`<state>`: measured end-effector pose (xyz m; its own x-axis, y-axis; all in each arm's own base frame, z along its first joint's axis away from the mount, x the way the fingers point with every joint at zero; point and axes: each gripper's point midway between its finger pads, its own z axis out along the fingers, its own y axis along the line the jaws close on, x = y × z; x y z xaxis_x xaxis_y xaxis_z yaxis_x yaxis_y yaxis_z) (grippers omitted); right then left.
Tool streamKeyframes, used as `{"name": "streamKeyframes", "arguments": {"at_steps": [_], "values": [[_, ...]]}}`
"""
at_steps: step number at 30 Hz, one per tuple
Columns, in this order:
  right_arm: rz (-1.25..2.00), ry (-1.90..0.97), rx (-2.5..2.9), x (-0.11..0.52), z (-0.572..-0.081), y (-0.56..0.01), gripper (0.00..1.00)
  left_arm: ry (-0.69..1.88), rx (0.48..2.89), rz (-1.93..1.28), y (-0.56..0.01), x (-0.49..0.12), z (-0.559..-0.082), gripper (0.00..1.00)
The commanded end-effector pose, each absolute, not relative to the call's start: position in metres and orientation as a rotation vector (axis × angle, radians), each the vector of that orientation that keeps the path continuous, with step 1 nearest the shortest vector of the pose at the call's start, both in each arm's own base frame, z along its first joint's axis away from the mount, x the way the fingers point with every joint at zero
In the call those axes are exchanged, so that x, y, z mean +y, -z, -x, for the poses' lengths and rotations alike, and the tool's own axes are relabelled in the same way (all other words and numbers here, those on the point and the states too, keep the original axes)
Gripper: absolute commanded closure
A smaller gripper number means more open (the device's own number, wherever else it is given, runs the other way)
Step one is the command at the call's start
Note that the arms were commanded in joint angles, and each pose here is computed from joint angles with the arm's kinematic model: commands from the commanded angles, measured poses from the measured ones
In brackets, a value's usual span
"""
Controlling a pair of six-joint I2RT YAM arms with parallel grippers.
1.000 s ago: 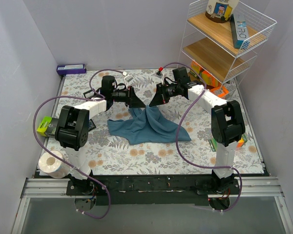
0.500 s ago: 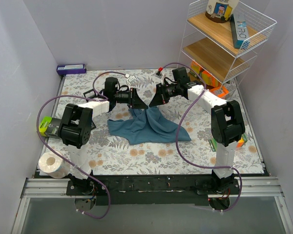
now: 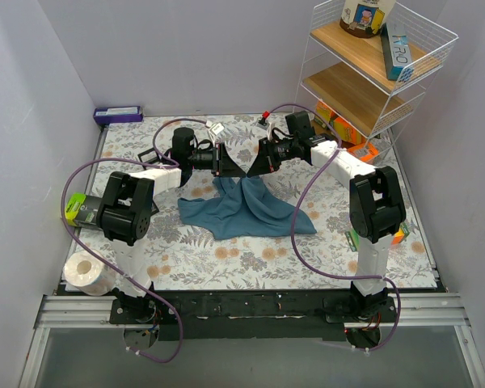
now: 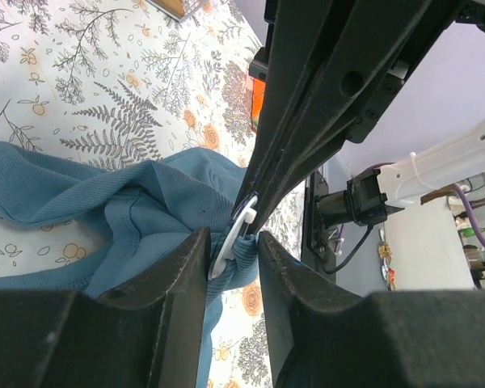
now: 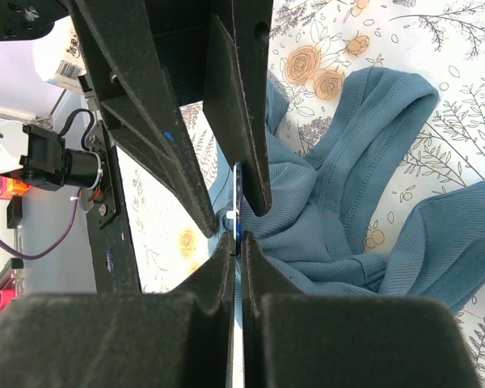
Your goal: Remove the brooch from the garment
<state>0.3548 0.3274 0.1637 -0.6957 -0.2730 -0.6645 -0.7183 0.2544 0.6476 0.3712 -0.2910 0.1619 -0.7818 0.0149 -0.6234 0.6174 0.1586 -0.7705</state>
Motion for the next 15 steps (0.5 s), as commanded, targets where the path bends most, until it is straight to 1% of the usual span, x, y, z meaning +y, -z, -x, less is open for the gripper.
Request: {"name": "streamKeyframes", "arguments": {"at_steps": [1,6,12,15], "values": [[0.954,-1.43,2.015,0.331,-0.352,-0.191,0.99,1.69,1.947,-0.574,-0.165,-0.291,-0.373,0.71],[0.957,-1.427,2.011,0.331,-0.352,-0.192,0.99,1.675,1.971,-0.556,-0.16,-0.29,-0.375,0.75],[1.004,-1.411,1.99,0.334,-0.348,-0.194,0.99,1.637,2.041,-0.448,-0.15,-0.29,-0.384,0.85],[1.028,-1.408,1.98,0.337,-0.343,-0.196,0.99,1.627,2.057,-0.397,-0.149,-0.29,-0.389,0.87]]}}
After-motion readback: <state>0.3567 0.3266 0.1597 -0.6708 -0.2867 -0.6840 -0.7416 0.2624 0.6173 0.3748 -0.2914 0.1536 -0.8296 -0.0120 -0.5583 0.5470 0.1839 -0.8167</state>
